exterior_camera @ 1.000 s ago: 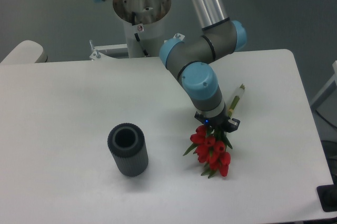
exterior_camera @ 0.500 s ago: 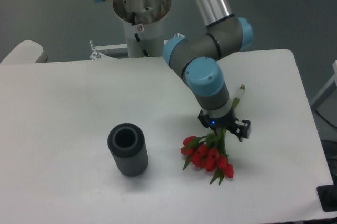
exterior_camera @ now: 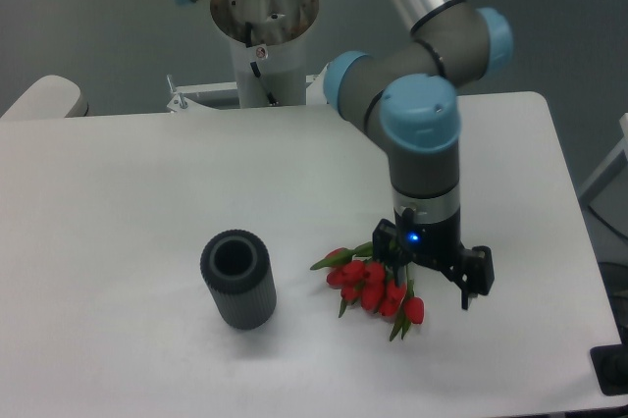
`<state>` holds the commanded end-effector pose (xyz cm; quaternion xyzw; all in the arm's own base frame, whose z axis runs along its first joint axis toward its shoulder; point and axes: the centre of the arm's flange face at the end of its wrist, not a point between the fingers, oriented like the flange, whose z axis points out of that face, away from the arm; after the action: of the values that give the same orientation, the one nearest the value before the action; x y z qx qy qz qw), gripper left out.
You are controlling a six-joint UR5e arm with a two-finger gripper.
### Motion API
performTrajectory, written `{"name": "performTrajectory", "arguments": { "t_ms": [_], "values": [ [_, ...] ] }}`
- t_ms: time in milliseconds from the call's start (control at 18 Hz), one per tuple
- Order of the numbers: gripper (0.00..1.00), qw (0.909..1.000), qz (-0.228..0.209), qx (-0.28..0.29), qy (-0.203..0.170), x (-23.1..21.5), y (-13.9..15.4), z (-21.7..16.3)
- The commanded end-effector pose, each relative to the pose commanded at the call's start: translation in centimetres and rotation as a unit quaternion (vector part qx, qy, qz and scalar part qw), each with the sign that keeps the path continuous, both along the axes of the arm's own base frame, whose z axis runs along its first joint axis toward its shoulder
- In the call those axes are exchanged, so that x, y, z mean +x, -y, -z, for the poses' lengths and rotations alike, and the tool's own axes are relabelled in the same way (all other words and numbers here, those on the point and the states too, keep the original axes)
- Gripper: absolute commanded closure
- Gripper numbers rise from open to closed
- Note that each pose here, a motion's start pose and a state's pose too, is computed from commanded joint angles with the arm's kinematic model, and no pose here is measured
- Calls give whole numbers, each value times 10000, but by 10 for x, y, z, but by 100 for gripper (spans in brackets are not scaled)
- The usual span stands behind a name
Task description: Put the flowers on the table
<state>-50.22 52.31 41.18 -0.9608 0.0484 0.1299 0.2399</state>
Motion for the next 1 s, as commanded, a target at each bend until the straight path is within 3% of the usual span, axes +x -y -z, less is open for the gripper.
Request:
{"name": "performTrajectory", "arguments": {
  "t_ms": [222, 389, 722, 1000],
  "values": [
    [1, 9975, -85, 616, 335, -38, 37, -14],
    [1, 9960, -65, 814, 349, -56, 59, -22],
    [1, 9969, 526, 459, 351, -71, 87, -22],
    [1, 9972, 546, 377, 344, -75, 98, -23]
  ]
}}
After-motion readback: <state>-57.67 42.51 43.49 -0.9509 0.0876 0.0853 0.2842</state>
